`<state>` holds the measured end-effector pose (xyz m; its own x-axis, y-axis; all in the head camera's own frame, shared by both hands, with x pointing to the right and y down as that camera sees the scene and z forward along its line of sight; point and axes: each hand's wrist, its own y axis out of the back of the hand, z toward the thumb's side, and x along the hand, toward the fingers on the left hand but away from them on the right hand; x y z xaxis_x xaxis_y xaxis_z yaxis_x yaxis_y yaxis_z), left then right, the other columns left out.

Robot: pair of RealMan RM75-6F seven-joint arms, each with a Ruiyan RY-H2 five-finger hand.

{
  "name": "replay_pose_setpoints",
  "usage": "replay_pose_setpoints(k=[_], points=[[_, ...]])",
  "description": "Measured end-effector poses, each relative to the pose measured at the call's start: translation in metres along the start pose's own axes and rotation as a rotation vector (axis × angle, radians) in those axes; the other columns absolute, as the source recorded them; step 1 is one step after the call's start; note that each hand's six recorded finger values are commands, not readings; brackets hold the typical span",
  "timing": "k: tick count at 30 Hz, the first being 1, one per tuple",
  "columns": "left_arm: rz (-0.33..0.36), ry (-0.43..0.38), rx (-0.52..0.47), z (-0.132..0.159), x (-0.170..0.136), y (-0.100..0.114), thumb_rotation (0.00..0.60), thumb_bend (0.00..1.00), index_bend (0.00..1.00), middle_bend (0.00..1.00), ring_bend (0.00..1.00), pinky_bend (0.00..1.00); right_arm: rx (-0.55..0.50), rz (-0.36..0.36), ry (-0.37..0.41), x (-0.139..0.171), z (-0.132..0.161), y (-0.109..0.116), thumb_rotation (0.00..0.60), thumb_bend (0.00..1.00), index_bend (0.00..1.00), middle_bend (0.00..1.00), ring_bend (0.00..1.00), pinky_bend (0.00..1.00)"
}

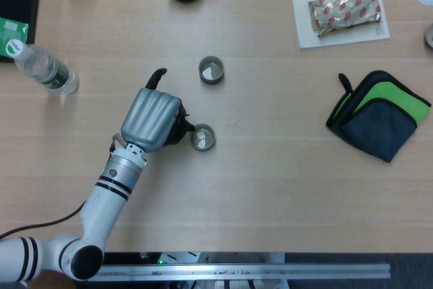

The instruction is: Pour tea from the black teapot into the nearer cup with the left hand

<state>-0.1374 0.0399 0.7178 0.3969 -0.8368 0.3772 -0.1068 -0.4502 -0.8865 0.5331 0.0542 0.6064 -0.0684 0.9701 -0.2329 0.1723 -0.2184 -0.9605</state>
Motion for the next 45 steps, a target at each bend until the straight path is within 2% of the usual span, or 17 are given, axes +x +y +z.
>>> replay_pose_setpoints(k=[14,45], points=[[0.026,-0.047,0.044,0.014,0.0,-0.006,0.6,0.36,0.96,1.0,0.92,0.12,-0.002,-0.002,-0.004,0.001,-0.001,0.0,0.6,0.01,0.28,0.38,0.29,0.3],[0.113,-0.102,0.182,0.019,-0.001,-0.015,0.6,0.36,0.96,1.0,0.91,0.12,-0.003,-0.001,-0.008,0.0,-0.002,0.0,0.6,0.01,0.28,0.38,0.29,0.3]])
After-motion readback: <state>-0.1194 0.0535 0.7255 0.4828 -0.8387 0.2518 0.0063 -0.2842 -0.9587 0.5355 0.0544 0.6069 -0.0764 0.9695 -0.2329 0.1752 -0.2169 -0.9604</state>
